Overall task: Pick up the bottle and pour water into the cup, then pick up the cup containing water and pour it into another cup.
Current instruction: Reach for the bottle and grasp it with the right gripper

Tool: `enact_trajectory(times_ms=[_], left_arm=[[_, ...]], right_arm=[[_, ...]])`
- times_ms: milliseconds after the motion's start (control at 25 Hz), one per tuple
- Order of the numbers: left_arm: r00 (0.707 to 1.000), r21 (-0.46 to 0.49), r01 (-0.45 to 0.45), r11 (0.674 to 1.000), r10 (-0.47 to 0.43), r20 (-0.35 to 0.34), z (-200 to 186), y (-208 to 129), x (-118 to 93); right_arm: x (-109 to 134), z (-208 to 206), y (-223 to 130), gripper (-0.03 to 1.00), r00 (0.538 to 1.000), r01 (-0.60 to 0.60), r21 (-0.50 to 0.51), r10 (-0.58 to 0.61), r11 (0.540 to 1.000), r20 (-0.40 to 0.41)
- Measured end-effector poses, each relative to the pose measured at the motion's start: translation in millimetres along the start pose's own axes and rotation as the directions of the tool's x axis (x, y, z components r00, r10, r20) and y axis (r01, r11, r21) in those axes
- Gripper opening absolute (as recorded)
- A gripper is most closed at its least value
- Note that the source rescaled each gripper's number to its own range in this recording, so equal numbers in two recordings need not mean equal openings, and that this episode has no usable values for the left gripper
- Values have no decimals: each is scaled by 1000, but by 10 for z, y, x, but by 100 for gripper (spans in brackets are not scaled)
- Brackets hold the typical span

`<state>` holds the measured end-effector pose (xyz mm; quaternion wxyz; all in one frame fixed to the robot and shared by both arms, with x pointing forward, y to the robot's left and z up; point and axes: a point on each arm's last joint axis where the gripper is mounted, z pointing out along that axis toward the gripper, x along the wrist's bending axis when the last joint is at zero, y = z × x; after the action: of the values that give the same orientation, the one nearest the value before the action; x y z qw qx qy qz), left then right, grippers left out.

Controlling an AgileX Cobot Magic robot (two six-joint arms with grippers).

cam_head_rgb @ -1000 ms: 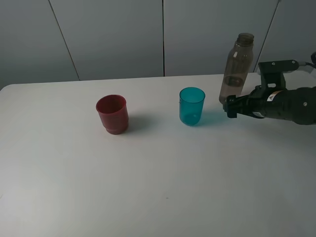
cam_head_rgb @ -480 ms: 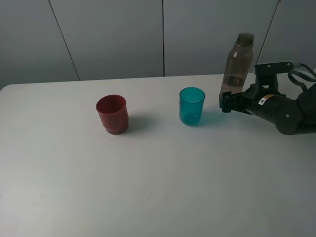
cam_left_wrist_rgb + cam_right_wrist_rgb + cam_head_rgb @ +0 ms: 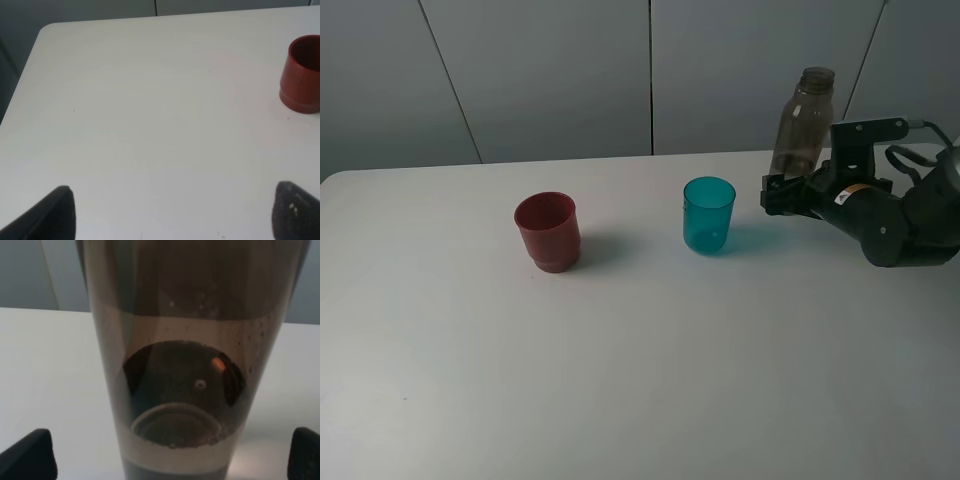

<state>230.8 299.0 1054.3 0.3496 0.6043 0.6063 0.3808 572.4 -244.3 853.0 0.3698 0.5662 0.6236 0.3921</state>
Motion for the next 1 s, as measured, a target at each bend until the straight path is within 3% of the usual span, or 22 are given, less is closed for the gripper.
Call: enact_trajectory(times_ms=[1000], left_arm=[[1000,0,0,1000,0,0,0,0,0]], right_arm=[[25,349,76,100,1000,-7,-93,8,996,10]])
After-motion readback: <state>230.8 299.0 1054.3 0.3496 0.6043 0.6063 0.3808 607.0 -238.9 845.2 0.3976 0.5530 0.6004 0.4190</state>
